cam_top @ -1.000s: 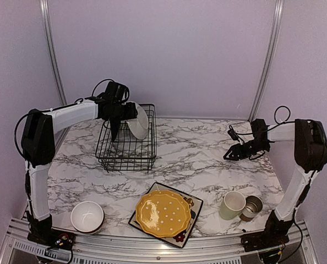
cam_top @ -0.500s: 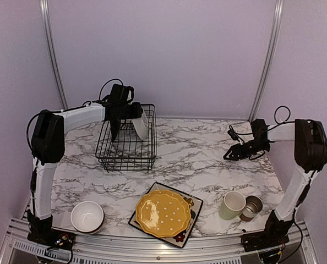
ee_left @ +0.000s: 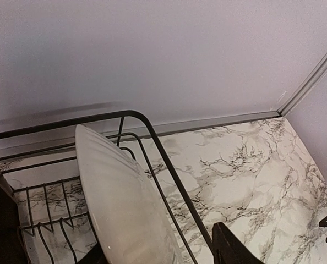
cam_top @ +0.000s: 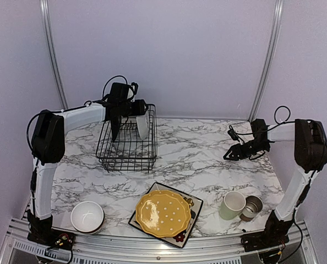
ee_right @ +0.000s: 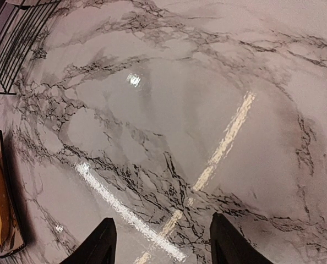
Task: Load the mixed dishes into the dish rack
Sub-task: Insert the plate into the dish rack.
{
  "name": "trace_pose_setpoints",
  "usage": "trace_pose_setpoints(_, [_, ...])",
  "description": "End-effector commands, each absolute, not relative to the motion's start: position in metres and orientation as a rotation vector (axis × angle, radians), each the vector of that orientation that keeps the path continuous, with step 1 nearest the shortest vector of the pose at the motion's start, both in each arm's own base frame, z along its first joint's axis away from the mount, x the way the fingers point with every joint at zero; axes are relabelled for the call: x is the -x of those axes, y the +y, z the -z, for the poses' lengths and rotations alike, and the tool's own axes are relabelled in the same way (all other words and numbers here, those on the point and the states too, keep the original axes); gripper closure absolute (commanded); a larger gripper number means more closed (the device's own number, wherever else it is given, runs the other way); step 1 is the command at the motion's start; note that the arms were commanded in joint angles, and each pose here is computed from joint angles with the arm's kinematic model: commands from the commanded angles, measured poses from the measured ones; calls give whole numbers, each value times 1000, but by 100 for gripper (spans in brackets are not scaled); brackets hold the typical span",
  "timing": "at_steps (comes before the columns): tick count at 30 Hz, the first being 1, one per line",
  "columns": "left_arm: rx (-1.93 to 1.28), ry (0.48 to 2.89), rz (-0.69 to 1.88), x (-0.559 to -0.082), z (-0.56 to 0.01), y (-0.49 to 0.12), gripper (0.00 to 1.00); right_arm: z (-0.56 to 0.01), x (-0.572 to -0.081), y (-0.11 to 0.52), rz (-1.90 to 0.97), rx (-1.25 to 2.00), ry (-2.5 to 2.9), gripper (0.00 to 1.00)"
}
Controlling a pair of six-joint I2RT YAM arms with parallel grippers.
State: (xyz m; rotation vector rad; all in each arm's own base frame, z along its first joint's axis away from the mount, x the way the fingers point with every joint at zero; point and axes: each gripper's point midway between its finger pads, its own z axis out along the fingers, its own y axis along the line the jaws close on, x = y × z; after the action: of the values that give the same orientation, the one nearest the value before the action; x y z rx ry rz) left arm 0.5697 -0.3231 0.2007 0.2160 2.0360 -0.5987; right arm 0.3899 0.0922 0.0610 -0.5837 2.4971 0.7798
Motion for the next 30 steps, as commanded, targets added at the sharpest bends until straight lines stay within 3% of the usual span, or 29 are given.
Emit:
trace_pose_setpoints(1, [-335,1936,665,-558,-231,-358,42,-73,-394,95,-772,613,2466,44])
trace_pose_setpoints(5, [-256,1974,565,-563,-226,-342,39,-73,-394,95,-775,610,2468,44])
trace_pose_setpoints(8, [-226,1972,510,-563,-234,-332,43,-72,-394,95,-776,611,2468,43])
trace_pose_setpoints(16, [-178,1957,523,-559,-254,-323,47,-72,-394,96,-784,609,2471,43])
trace_pose_setpoints(30, [-172,1987,559,-554,-240,-321,54,-73,-393,96,-784,612,2466,43])
